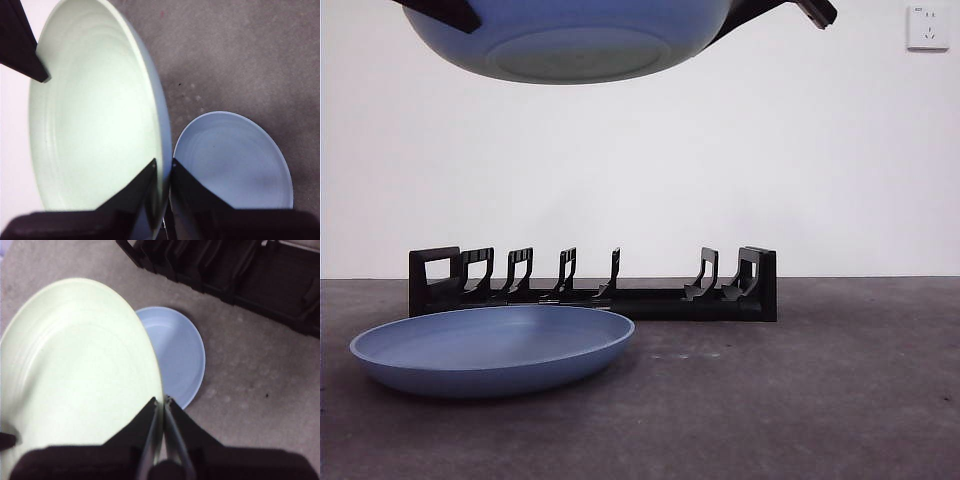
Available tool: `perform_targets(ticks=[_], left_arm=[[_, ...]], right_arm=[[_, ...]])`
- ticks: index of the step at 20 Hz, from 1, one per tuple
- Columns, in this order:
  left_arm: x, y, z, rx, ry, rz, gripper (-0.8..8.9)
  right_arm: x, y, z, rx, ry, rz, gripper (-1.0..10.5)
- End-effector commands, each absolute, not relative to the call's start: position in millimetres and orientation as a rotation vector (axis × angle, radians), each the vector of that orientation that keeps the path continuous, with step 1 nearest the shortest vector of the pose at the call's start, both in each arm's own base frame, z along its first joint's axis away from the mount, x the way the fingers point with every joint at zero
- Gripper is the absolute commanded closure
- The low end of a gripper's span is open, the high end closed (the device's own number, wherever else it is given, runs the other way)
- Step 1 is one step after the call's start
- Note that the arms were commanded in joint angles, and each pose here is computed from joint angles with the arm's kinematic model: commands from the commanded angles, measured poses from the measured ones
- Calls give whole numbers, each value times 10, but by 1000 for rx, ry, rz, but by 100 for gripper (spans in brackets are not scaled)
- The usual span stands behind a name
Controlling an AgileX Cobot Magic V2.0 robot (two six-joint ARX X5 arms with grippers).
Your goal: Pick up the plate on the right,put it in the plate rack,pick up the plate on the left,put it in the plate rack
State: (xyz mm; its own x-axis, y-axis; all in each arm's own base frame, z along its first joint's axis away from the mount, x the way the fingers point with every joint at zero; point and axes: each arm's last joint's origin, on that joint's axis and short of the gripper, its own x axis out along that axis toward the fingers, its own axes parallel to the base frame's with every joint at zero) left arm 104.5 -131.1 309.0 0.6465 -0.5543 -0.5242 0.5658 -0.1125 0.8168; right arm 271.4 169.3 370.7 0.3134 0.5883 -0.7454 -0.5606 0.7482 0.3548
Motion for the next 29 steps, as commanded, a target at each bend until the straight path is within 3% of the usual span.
perform_targets(ticks=[1, 5, 7, 11, 14, 19, 22, 29], left_arm=[[1052, -1291, 3130, 1319, 33, -895, 822], [1049, -1289, 3124, 1291, 51, -898, 822], [1049, -1289, 3124, 1283, 56, -897, 822], [1050, -1290, 3122, 1230, 81, -892, 822], [1062, -1300, 3115, 1153, 120, -885, 822], [1289, -1319, 3170, 802, 161, -827, 822], [1560, -1248, 3245, 545, 137, -766, 822], [2023, -1053, 3227, 257, 138, -708, 822]], right_arm=[[2732, 1688, 3715, 30, 978, 747, 903], [2753, 1701, 3746, 35, 936, 756, 679], [2759, 1702, 3776, 37, 919, 759, 621], [2760, 1703, 3924, 42, 857, 770, 622], [2722, 1662, 4268, 38, 733, 741, 622], [2432, 1460, 4876, 9, 515, 662, 627], [2252, 1331, 4879, -101, 567, 604, 627], [2109, 1253, 4685, -206, 801, 612, 631]])
